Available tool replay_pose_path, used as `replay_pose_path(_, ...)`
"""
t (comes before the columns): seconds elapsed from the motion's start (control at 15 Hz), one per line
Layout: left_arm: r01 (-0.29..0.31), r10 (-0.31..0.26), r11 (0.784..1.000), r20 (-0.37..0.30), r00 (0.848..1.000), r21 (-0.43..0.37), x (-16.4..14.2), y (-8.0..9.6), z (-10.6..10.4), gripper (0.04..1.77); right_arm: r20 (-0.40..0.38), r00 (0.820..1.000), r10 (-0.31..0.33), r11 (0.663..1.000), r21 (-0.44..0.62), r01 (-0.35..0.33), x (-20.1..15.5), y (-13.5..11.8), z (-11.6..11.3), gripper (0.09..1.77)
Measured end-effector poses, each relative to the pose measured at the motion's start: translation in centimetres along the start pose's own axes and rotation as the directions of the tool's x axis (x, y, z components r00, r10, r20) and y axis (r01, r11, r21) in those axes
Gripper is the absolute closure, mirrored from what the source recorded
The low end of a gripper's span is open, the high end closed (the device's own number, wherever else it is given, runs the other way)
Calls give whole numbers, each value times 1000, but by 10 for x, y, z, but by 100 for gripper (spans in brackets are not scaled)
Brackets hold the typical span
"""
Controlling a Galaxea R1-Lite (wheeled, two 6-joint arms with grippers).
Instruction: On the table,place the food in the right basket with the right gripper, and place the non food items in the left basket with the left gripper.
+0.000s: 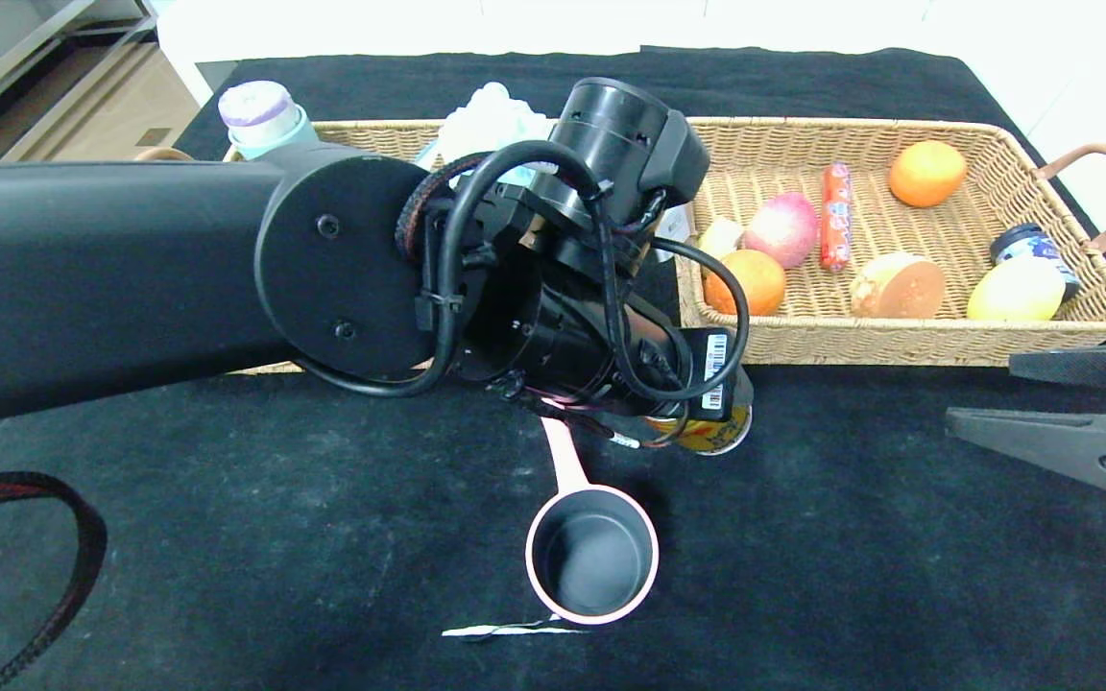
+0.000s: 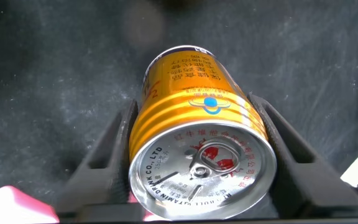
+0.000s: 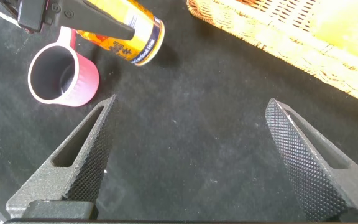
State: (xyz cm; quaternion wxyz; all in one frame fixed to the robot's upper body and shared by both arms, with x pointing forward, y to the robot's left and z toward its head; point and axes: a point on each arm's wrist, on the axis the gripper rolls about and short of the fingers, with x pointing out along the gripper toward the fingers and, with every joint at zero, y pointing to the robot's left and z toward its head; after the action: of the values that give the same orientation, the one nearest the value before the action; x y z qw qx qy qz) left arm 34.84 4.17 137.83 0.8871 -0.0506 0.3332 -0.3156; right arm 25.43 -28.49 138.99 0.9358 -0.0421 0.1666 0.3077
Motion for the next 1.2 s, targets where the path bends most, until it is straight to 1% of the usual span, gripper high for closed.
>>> replay_pose_path(0.2, 5, -5, 1000, -1, 1000, 1, 0, -1, 0, 42, 0, 1000, 1, 1000, 0, -1, 0, 0, 0, 15)
replay_pose_path(0.33, 5, -5, 1000, -2, 1000, 1, 0, -1, 0, 35, -1, 1000, 1, 1000, 0, -1, 0, 0, 0, 15)
replay_pose_path(0.73, 5, -5, 1000, 6, 1000, 6, -3, -2, 1, 21, -2, 1000, 0, 1000, 1, 0, 1, 0, 0, 15)
replay_pose_path(0.93, 17, -17, 1000, 42, 999, 4, -18, -3, 8, 18, -3, 1000, 1, 1000, 1, -1, 1, 0, 0, 15)
replay_pose_path(1.2, 29, -30, 1000, 97, 995, 11, -59, -3, 17, 14, -6, 1000, 5, 1000, 1, -5, 1, 1, -1, 15)
